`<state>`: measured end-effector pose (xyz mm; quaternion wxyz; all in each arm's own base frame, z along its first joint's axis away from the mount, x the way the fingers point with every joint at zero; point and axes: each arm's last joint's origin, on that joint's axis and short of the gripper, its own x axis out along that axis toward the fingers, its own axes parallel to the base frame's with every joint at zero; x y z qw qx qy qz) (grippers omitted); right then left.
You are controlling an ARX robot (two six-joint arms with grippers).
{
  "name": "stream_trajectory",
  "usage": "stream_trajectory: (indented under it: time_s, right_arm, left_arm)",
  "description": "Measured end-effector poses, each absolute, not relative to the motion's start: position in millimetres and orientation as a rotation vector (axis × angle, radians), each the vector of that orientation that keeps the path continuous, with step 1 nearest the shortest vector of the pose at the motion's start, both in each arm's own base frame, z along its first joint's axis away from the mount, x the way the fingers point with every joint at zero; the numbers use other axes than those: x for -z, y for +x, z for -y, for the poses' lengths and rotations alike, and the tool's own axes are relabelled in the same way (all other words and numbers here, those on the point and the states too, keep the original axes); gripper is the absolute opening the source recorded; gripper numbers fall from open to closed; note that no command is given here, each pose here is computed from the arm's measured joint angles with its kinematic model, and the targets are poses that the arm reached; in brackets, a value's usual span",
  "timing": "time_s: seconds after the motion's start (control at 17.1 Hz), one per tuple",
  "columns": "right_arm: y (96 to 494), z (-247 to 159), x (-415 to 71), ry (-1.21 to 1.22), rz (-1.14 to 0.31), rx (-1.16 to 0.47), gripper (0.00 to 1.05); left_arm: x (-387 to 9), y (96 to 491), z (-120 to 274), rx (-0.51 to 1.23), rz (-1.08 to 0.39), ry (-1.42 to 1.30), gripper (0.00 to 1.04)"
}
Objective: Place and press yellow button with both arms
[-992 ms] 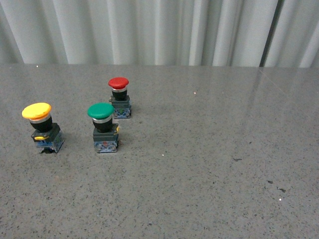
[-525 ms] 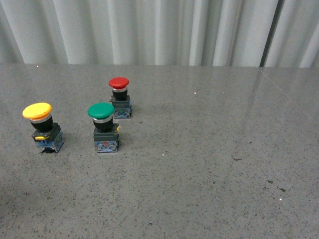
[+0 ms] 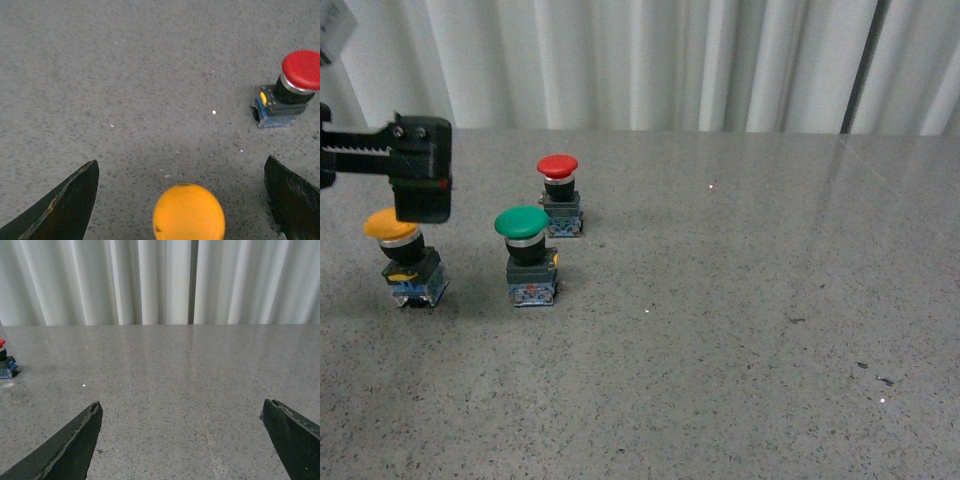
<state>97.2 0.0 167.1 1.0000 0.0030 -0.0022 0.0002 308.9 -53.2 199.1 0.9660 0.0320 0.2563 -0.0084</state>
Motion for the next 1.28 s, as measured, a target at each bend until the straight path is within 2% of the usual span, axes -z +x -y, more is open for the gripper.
stream_trajectory:
  time_s: [0.35, 0.41, 0.64, 0.7, 0.88, 0.99, 1.11, 1.28]
  right_arm:
    - [97.2, 0.0, -167.1, 0.006, 0.004, 0.000, 0.98]
    - [97.2, 0.0, -167.1, 0.006, 0.004, 0.000, 0.98]
    - [97.2, 0.0, -167.1, 0.006, 0.004, 0.000, 0.98]
    - [97.2, 0.0, -167.1, 0.006, 0.004, 0.000, 0.98]
    - [97.2, 0.0, -167.1, 0.006, 0.004, 0.000, 0.98]
    - [97.2, 0.0, -167.1, 0.006, 0.004, 0.000, 0.98]
    - [97.2, 0.0, -167.1, 0.006, 0.004, 0.000, 0.98]
    - [97.2, 0.0, -167.1, 0.006, 0.004, 0.000, 0.98]
  left_arm:
    - [-185.0, 310.1, 60.5, 0.027, -0.571, 0.062, 0.98]
    - [-182.5, 308.7, 60.1, 0.025, -0.577, 0.063, 0.92]
    - [-179.0, 306.8, 59.2, 0.016, -0.591, 0.069, 0.45]
    - [-178.9, 306.4, 59.6, 0.015, -0.594, 0.071, 0.38]
    - [-199.0, 297.3, 63.1, 0.008, -0.554, 0.087, 0.36]
    - [-243.6, 294.7, 78.8, 0.042, -0.433, 0.089, 0.35]
    - [-285.8, 300.3, 110.0, 0.123, -0.324, 0.075, 0.35]
    - [-285.7, 320.5, 171.4, 0.236, -0.353, 0.056, 0.35]
